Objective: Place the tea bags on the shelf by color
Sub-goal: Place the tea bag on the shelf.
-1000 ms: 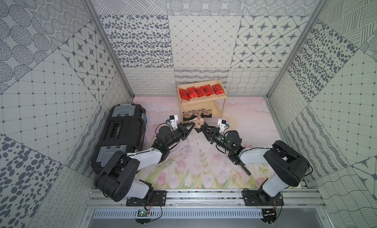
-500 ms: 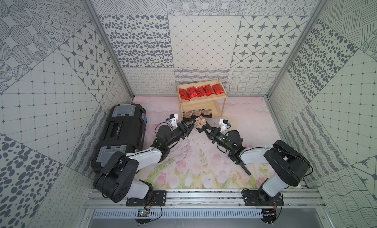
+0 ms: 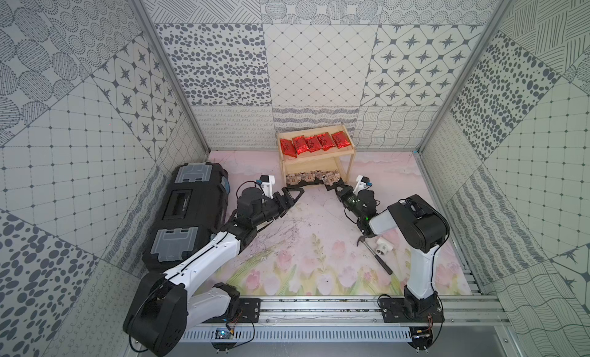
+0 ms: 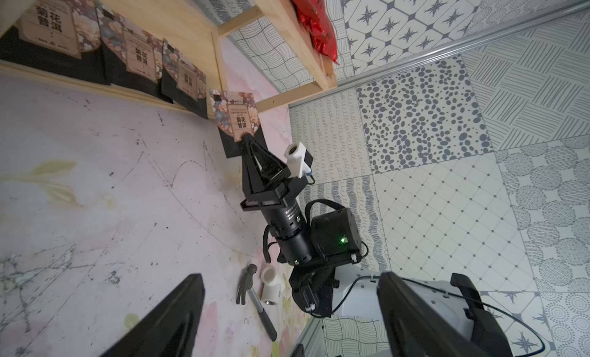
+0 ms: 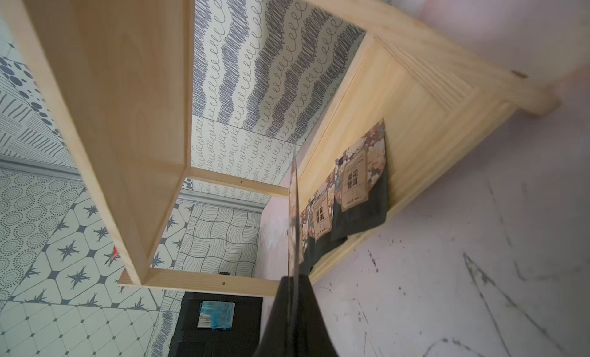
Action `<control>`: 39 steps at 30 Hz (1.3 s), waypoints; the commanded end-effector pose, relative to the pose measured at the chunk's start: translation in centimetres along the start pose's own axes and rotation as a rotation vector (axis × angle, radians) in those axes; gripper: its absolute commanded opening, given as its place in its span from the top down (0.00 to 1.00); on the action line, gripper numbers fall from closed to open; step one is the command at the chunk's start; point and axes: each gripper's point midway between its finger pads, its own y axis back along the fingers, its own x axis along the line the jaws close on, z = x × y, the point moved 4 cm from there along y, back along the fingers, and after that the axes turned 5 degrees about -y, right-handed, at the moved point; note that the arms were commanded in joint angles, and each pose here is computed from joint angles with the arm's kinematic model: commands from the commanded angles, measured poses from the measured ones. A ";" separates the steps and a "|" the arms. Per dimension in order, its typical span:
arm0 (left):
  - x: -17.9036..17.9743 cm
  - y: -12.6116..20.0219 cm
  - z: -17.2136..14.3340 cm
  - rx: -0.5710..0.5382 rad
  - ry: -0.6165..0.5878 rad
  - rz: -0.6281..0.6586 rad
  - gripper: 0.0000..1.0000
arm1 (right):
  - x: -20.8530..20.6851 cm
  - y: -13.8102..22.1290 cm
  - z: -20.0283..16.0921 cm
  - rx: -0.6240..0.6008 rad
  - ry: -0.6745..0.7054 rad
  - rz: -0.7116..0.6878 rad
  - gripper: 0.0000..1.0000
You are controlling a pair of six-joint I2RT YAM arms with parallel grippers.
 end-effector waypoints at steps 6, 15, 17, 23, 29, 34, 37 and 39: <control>1.4 0.6 -1.5 0.101 -0.067 0.067 0.11 | -0.1 -2.9 2.8 -0.059 0.067 0.024 1.00; 1.3 0.7 -1.5 0.100 -0.072 0.057 0.11 | -2.1 -4.5 3.5 -0.060 0.028 -0.035 1.00; 1.3 0.7 -1.6 0.101 -0.072 0.057 0.12 | -2.5 -4.7 3.7 -0.059 0.024 -0.048 1.00; 1.4 0.7 -1.6 0.100 -0.071 0.054 0.12 | -3.3 -5.5 3.9 -0.044 -0.007 -0.060 1.00; 1.4 0.6 -1.6 0.104 -0.069 0.054 0.12 | -3.8 -5.8 4.0 -0.050 -0.020 -0.068 1.00; 1.6 0.5 -1.7 0.105 -0.070 0.056 0.12 | -4.0 -6.1 4.1 -0.052 -0.032 -0.073 1.00; 1.6 0.5 -1.7 0.106 -0.070 0.056 0.12 | -4.3 -6.2 4.2 -0.052 -0.039 -0.079 0.99; 1.7 0.4 -1.7 0.108 -0.069 0.058 0.12 | -4.4 -6.3 4.2 -0.053 -0.043 -0.080 0.98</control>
